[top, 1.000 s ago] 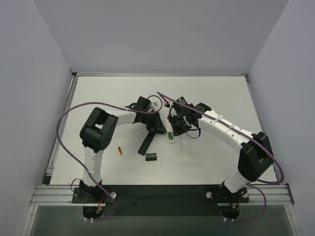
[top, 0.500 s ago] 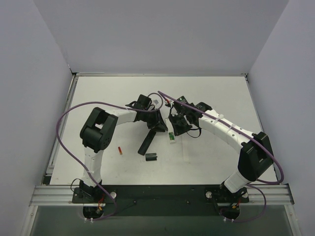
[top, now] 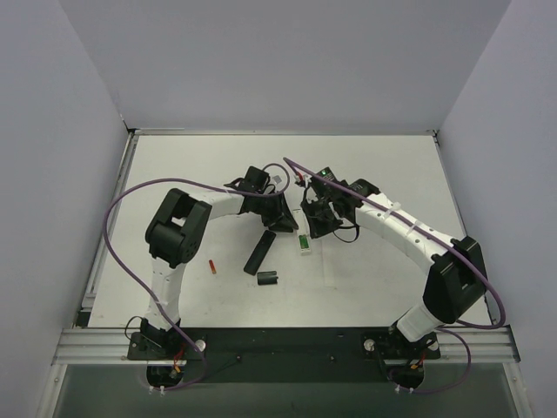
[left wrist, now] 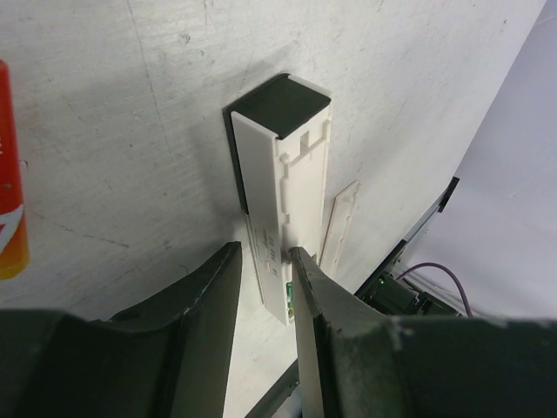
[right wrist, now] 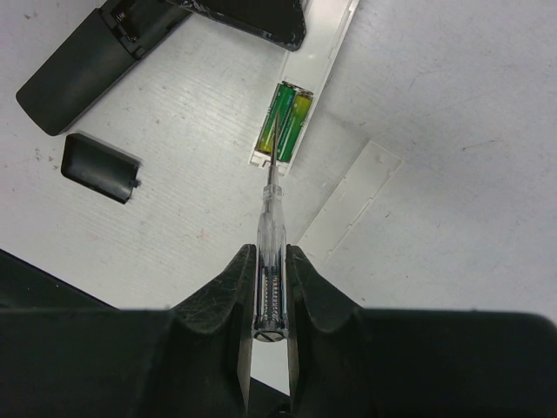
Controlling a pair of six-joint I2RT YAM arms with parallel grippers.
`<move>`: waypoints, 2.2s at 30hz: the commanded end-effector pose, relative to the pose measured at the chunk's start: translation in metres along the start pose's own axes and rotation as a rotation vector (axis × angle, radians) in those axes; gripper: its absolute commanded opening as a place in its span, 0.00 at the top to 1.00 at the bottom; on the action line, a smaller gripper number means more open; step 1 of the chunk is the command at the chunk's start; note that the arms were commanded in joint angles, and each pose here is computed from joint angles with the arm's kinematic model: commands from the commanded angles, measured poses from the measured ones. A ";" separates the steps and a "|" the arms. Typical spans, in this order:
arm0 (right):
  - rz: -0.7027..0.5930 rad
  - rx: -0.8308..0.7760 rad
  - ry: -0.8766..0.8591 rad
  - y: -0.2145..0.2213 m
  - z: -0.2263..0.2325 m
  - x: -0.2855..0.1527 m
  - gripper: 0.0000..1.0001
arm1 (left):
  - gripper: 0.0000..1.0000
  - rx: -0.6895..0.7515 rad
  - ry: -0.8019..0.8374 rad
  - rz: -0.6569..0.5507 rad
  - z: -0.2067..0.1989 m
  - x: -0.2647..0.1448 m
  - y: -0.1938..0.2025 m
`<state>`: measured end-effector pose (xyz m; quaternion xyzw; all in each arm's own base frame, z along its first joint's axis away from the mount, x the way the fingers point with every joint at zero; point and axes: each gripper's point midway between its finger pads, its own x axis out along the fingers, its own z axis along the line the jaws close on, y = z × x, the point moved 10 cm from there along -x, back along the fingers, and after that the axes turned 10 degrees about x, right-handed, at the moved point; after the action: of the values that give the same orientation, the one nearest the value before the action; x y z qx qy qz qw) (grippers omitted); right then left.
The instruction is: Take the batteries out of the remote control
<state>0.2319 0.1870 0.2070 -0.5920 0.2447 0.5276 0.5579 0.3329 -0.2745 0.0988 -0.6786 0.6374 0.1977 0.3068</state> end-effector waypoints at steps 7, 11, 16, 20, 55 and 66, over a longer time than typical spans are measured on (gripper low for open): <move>-0.017 0.009 0.010 -0.001 -0.005 -0.016 1.00 | 0.61 0.010 0.015 -0.025 -0.006 0.002 -0.010; 0.003 0.007 0.022 0.001 -0.006 -0.010 1.00 | 0.61 0.007 0.016 -0.022 -0.006 0.002 -0.008; 0.027 0.005 0.027 0.004 -0.007 -0.003 1.00 | 0.61 0.001 0.022 -0.019 -0.005 0.003 -0.006; 0.037 -0.004 0.048 0.005 -0.009 0.000 1.00 | 0.61 0.001 0.024 -0.020 -0.005 0.003 -0.006; 0.084 0.125 -0.206 0.018 -0.042 0.038 1.00 | 0.66 -0.026 0.024 0.020 0.007 0.010 0.006; 0.005 0.135 -0.263 0.016 -0.047 0.025 1.00 | 0.66 -0.013 0.046 -0.001 -0.005 -0.001 0.003</move>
<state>0.2448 0.1498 0.1582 -0.4713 0.2255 0.5931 0.6126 0.3348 -0.2775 0.0945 -0.6876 0.6375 0.1929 0.2892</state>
